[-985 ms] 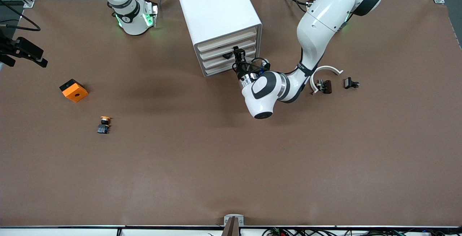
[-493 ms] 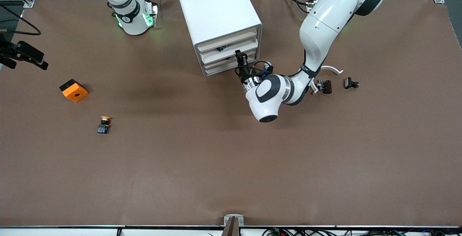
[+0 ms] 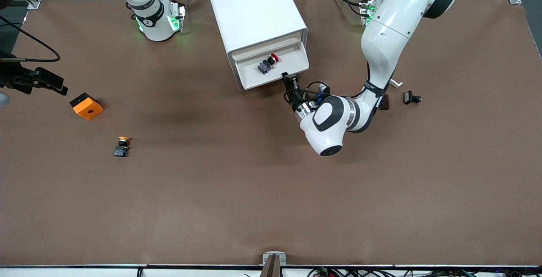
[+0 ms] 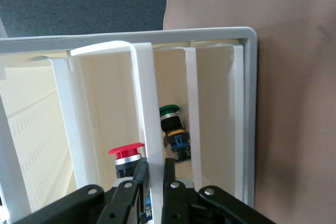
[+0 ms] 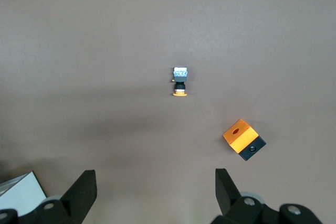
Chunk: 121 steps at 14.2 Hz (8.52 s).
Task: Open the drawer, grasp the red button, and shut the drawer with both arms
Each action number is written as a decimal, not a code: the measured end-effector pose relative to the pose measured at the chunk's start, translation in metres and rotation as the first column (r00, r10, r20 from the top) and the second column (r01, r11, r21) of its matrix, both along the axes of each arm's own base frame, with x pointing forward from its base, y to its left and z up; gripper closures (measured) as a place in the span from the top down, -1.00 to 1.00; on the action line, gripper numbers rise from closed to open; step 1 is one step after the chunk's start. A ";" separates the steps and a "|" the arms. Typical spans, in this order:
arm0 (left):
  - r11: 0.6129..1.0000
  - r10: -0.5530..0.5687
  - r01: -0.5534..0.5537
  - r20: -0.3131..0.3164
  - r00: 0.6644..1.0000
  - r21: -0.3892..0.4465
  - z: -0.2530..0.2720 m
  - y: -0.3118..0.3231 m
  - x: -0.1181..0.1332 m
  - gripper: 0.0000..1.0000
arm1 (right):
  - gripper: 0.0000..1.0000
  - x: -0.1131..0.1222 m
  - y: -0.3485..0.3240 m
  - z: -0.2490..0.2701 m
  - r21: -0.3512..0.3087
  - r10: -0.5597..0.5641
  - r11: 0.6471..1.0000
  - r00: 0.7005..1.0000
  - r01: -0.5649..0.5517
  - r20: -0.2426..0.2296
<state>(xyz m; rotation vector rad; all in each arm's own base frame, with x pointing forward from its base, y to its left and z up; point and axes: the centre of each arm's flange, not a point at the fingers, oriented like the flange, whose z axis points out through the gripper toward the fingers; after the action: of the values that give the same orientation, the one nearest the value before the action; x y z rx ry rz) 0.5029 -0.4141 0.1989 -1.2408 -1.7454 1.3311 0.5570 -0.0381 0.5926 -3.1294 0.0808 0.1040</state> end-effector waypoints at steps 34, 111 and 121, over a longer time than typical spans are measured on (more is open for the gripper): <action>0.975 -0.096 0.221 0.840 0.534 -0.029 0.234 0.212 0.173 1.00 | 1.00 -0.108 0.515 -0.167 -0.036 -0.585 0.811 0.810 0.584 -0.047; -0.073 -0.342 0.917 0.854 -0.393 0.392 0.421 0.329 0.030 1.00 | -0.17 0.033 0.052 -0.407 -0.030 -0.013 0.999 0.997 0.016 0.074; -0.018 -0.335 0.951 0.895 -0.295 0.307 0.352 0.233 0.060 1.00 | -0.17 0.041 0.055 -0.406 -0.021 -0.018 1.000 0.996 0.020 0.086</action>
<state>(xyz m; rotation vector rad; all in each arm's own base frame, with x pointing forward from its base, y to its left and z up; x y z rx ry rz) 0.5629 -0.1813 0.5505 -3.1285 -0.0686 0.1150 0.5978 0.0171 0.1866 -3.1494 0.1121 -0.0315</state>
